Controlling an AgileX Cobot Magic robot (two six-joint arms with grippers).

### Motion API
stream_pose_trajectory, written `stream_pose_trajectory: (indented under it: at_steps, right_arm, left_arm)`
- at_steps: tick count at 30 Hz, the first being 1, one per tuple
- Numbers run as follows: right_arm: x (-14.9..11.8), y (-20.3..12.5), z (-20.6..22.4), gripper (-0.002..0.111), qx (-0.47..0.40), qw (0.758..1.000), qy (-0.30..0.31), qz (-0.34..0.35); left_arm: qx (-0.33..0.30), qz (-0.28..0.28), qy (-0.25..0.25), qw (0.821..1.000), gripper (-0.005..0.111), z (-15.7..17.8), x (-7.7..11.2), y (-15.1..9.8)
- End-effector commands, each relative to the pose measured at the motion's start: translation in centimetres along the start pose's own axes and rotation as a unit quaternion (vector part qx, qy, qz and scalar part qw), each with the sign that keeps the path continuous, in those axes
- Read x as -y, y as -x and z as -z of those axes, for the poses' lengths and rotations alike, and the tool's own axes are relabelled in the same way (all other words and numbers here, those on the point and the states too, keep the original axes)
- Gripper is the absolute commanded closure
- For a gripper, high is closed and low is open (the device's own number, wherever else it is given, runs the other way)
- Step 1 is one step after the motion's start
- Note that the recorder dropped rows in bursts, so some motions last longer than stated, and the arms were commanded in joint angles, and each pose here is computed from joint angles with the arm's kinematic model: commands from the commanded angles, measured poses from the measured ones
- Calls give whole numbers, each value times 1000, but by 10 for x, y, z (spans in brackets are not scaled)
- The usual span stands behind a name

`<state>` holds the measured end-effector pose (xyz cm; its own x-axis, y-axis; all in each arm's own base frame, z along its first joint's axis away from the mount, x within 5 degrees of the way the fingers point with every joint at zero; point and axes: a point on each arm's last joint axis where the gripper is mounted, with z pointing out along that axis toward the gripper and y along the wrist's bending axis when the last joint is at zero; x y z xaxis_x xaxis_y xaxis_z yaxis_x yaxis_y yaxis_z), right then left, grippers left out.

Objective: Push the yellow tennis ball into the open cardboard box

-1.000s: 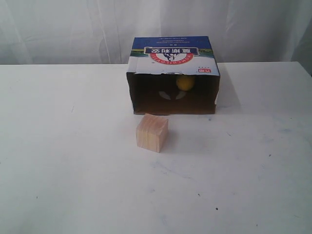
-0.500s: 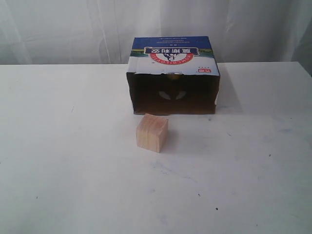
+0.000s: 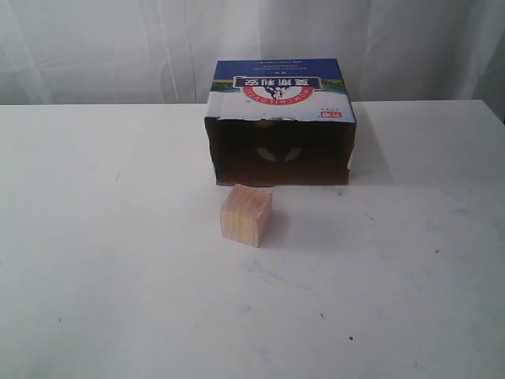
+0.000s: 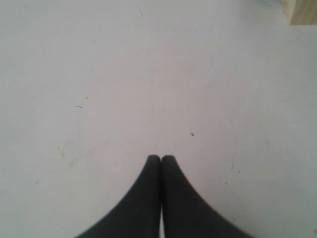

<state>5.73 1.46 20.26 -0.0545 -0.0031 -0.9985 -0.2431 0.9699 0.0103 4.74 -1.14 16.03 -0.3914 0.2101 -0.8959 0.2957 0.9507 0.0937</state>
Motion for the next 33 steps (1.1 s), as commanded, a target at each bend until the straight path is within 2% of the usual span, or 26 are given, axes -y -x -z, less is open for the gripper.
stream_pose_trajectory:
  at_steps: [1,33]
  right_arm:
    - [0,-1,0,108,0,1000,-2,7]
    - [0,-1,0,108,0,1000,-2,-8]
  left_arm:
    - [-7,-3,-2,1000,107,0,0,-3]
    - [-7,-3,-2,1000,107,0,0,-3]
